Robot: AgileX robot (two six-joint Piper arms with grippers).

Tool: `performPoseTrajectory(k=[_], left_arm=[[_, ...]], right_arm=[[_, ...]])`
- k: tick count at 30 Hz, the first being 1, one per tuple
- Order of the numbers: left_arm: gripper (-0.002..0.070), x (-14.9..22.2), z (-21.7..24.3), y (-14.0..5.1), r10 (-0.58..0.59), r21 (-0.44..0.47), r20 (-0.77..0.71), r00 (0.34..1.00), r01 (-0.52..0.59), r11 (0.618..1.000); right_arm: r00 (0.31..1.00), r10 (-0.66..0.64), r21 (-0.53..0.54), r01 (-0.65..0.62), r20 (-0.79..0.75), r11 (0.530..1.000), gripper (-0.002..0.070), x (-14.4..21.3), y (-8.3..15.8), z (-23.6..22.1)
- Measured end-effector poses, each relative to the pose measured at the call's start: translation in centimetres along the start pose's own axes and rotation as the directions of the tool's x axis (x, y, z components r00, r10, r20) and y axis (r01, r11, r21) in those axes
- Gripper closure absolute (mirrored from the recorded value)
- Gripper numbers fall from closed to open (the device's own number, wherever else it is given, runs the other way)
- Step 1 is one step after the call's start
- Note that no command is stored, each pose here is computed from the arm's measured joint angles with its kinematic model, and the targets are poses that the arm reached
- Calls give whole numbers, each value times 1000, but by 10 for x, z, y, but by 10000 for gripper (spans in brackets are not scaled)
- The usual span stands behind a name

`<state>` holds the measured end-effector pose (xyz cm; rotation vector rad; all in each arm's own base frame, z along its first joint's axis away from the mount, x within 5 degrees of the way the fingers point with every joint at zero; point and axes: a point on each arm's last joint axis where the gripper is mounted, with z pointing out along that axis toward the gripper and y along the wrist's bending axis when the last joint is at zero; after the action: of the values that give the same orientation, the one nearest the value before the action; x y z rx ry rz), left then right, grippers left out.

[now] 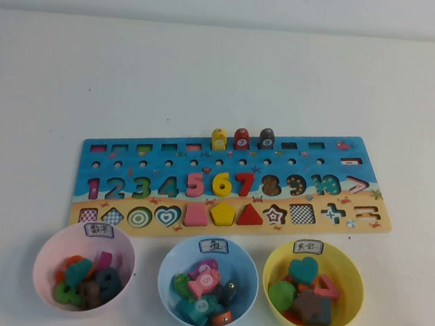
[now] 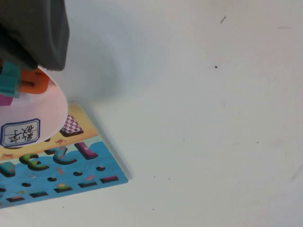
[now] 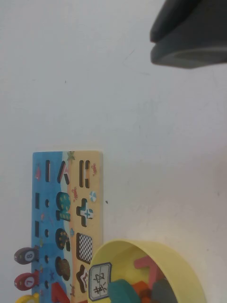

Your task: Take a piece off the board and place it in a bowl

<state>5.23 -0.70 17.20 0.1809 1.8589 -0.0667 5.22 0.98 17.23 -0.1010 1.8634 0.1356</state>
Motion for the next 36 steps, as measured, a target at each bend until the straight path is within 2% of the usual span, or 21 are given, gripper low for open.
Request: performPoseTrajectory(k=[31,34,36], left_arm=[[674,0,0,0,-2,1,4,1000,2,1000],[674,-3,0,-1,-36,12,34,999,36,999],[674,-8,0,-2,-107,32,80,991,104,994]], right_arm=[[1000,1,-1,-1,0,1000,694,0,0,0],[1000,1,-1,-1,0,1000,694,0,0,0],[1000,1,-1,-1,0,1000,694,0,0,0]])
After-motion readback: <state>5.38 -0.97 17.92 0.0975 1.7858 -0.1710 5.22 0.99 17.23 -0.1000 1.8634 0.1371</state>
